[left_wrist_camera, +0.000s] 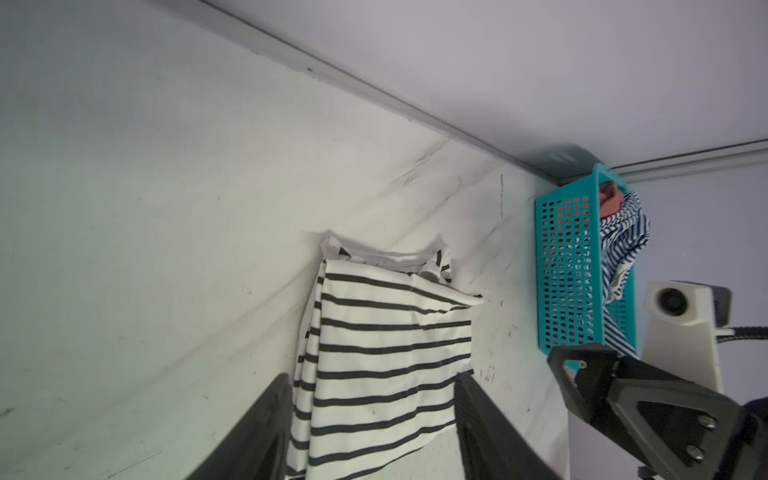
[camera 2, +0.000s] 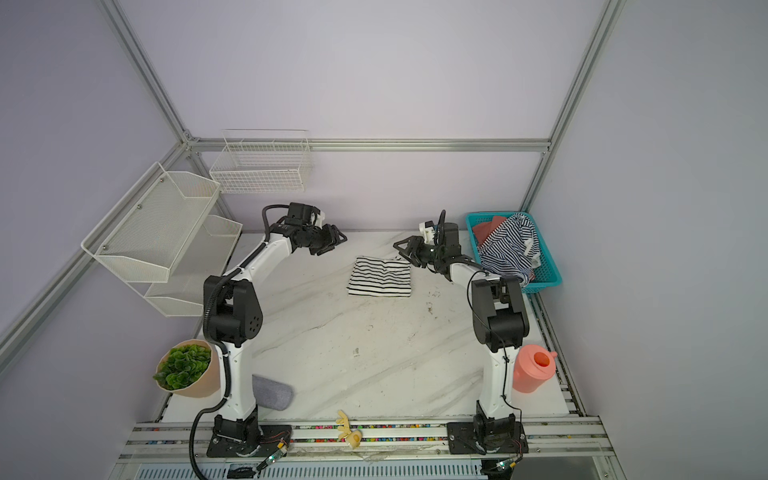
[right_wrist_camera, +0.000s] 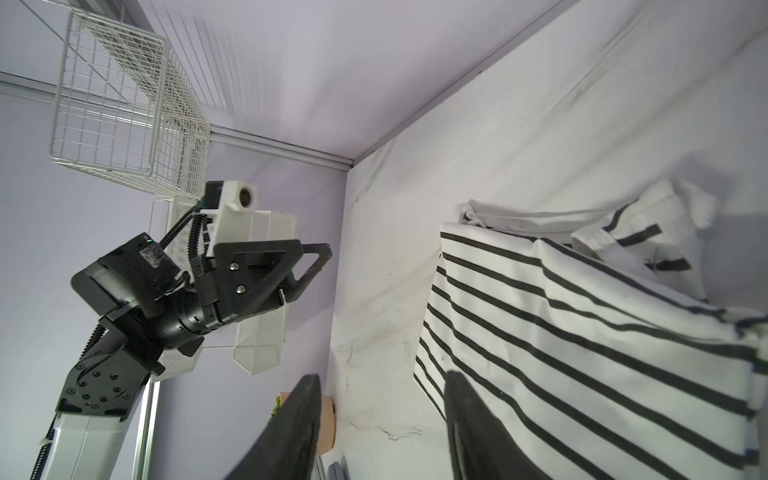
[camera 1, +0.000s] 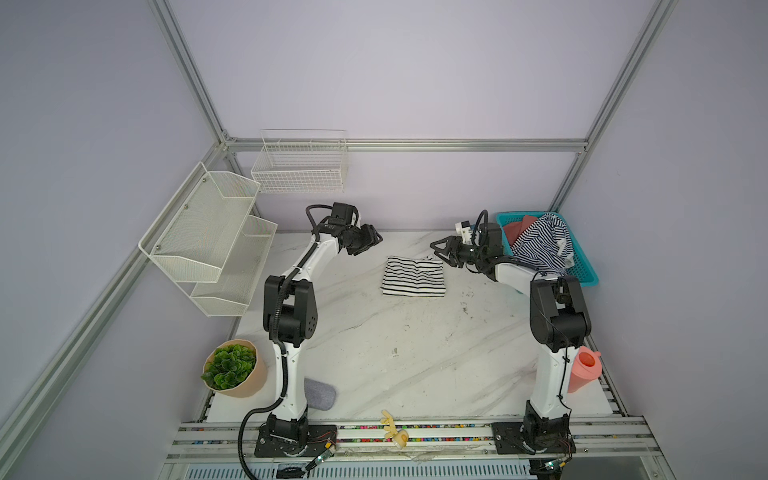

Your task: Fold and stack the tank tops

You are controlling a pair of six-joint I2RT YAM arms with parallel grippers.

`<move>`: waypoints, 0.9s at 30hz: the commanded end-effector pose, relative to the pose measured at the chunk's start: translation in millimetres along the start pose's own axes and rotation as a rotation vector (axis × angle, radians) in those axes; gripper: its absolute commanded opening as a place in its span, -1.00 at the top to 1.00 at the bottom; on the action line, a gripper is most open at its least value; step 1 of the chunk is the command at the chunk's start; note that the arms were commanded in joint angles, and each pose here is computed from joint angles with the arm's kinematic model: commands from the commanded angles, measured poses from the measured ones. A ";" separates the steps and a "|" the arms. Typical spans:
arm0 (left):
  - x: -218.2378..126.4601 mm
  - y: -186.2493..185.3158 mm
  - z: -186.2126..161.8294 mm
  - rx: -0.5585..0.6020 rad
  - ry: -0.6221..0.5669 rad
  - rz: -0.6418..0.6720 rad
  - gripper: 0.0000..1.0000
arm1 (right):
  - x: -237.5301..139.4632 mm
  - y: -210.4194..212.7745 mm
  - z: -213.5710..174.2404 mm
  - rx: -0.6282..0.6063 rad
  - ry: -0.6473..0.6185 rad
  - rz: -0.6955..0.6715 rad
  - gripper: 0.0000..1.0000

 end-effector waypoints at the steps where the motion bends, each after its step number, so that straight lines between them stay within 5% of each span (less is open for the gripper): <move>1: 23.2 35.1 -45.5 -0.012 0.173 0.089 -0.30 | -7.5 4.1 -7.9 -0.028 0.000 0.001 -0.02; 17: 77.6 25.9 -96.8 -0.010 0.319 0.085 -0.43 | -16.8 -3.8 -23.2 -0.030 0.015 -0.013 -0.01; 27: 92.6 25.5 -111.0 -0.004 0.344 0.109 -0.43 | -30.0 -62.7 -28.2 -0.026 -0.008 -0.376 -0.12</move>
Point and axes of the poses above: each gripper's point midway between its finger pads, its own x axis out along the fingers, its own y axis along the line the jaws close on, z = x × y, the point moved 4 cm from there along -x, back along the fingers, and after that the axes turned 3 degrees about -x, right-handed, at the moved point
